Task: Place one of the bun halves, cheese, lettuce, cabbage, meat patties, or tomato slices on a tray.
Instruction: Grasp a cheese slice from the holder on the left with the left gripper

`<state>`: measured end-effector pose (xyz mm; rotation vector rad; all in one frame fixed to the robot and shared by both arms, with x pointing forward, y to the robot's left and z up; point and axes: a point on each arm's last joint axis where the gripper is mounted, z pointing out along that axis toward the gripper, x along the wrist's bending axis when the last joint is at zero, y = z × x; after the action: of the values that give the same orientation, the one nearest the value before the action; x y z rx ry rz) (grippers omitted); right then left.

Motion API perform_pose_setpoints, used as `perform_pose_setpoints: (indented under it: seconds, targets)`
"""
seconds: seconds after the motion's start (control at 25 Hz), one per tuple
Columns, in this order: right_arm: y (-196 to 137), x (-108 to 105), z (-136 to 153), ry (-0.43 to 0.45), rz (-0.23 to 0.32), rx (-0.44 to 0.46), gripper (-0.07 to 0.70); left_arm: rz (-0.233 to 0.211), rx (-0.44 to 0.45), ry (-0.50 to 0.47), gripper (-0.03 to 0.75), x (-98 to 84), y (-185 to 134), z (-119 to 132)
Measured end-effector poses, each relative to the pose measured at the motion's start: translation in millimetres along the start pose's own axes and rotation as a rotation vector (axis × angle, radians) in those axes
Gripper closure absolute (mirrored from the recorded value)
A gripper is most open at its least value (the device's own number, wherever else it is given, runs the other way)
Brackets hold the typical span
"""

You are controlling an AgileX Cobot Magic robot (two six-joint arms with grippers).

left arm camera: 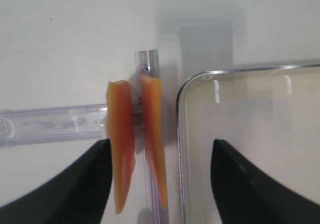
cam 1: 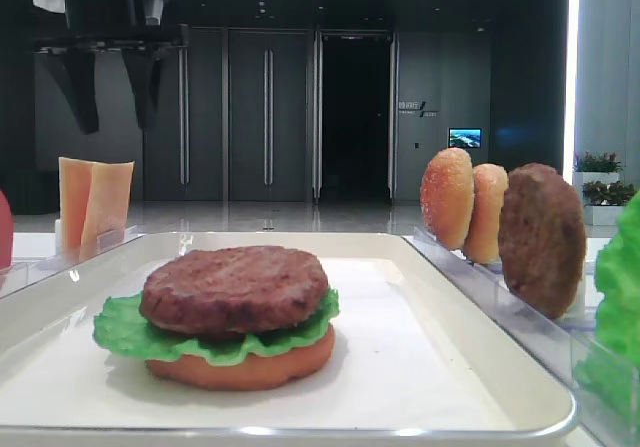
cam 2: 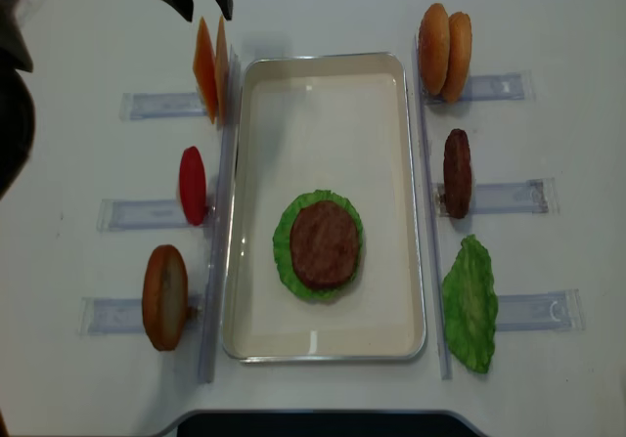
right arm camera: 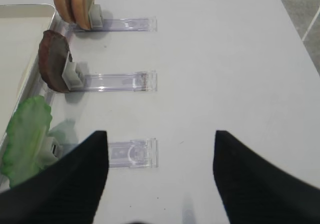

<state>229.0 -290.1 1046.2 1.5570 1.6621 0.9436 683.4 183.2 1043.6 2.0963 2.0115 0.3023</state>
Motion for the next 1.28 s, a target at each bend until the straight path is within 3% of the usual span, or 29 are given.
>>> perform_pose_setpoints:
  seconds: [0.32,1.28]
  targets:
    - [0.0,0.0,0.0,0.0,0.0,0.0,0.171,0.016,0.044,0.009,0.242,-14.2,-3.4,21.8]
    - [0.0,0.1,0.0,0.001,0.0,0.0,0.171,0.026,0.112,0.049,0.244,-14.3,-6.0,59.6]
